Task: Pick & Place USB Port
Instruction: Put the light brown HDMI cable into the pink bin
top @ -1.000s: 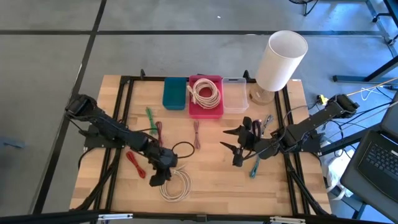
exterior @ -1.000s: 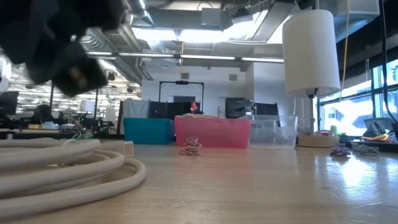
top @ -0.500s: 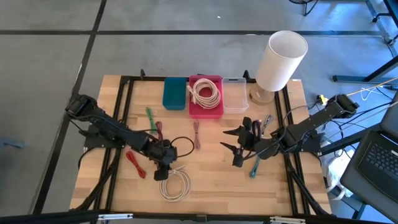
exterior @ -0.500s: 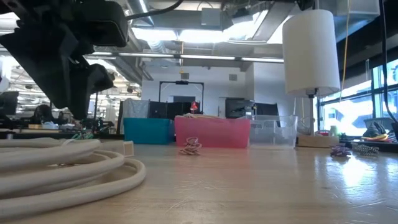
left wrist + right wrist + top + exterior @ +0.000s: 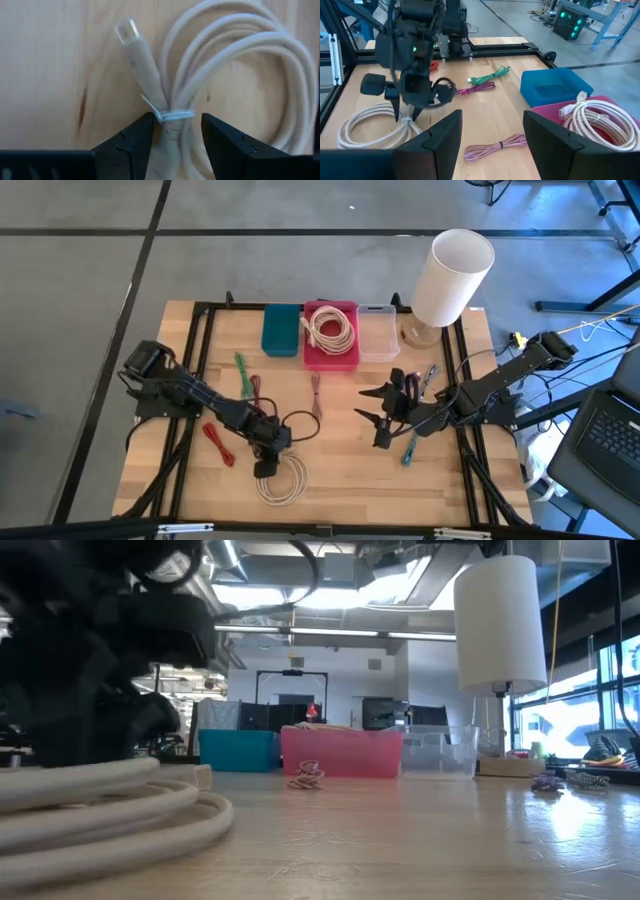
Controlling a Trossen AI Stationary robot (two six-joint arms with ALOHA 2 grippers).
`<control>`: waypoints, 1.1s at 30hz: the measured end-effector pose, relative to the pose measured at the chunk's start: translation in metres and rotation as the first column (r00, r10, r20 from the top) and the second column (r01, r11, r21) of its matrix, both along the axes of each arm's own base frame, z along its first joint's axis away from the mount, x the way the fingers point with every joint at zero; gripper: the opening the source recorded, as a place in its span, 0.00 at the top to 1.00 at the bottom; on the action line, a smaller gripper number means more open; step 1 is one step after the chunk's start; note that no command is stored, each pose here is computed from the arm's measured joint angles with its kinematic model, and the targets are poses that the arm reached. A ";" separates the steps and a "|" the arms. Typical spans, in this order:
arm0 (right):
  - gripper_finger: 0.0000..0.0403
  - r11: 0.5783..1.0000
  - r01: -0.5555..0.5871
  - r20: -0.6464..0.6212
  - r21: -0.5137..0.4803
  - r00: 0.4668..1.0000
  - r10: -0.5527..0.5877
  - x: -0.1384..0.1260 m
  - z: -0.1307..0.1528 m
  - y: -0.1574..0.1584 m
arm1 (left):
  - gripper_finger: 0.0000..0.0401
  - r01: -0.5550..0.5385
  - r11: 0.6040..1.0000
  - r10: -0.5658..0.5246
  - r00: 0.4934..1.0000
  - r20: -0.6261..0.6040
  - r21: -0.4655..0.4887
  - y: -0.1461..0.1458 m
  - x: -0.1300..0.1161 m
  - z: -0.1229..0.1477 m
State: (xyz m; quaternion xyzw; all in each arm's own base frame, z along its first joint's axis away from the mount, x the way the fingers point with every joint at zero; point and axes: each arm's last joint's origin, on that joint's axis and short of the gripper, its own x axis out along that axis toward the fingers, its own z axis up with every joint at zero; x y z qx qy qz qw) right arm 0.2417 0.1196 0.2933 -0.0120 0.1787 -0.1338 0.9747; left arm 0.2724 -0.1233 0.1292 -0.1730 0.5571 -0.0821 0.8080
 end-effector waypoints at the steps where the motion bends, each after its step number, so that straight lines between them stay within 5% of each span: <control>1: 0.47 1.000 0.000 -0.001 0.000 1.000 0.000 0.000 0.000 0.000 | 0.59 0.002 1.000 -0.002 1.000 -0.004 -0.003 -0.001 0.002 -0.005; 5: 0.47 1.000 0.002 -0.007 0.000 1.000 -0.002 0.000 -0.001 0.000 | 0.64 0.008 1.000 -0.008 1.000 -0.013 0.010 -0.001 0.008 -0.017; 10: 0.47 1.000 0.002 -0.008 -0.002 1.000 -0.002 0.000 -0.001 0.000 | 0.90 0.029 0.999 -0.030 0.999 0.038 0.034 0.001 0.005 -0.008; 13: 0.47 1.000 0.002 -0.009 -0.003 1.000 -0.002 0.000 -0.001 0.000 | 0.91 0.040 0.998 -0.043 0.997 0.068 0.050 0.004 -0.001 0.006; 17: 0.47 1.000 0.002 -0.014 -0.006 1.000 -0.002 -0.001 -0.001 0.000 | 0.91 0.040 0.997 -0.052 0.977 0.205 0.066 0.007 -0.004 0.050; 21: 0.47 1.000 0.004 -0.017 -0.010 1.000 -0.004 -0.001 -0.002 -0.001 | 0.91 0.020 0.979 -0.094 0.928 0.361 0.203 0.021 -0.006 0.091; 25: 0.47 1.000 0.009 -0.023 -0.017 1.000 -0.009 -0.001 -0.002 -0.001 | 0.91 -0.069 0.930 -0.130 0.855 0.501 0.360 0.053 0.001 0.129; 33: 0.47 1.000 0.007 -0.026 -0.015 1.000 -0.008 -0.001 -0.003 -0.001 | 0.91 -0.267 0.761 -0.020 0.901 0.433 0.591 0.181 0.014 0.176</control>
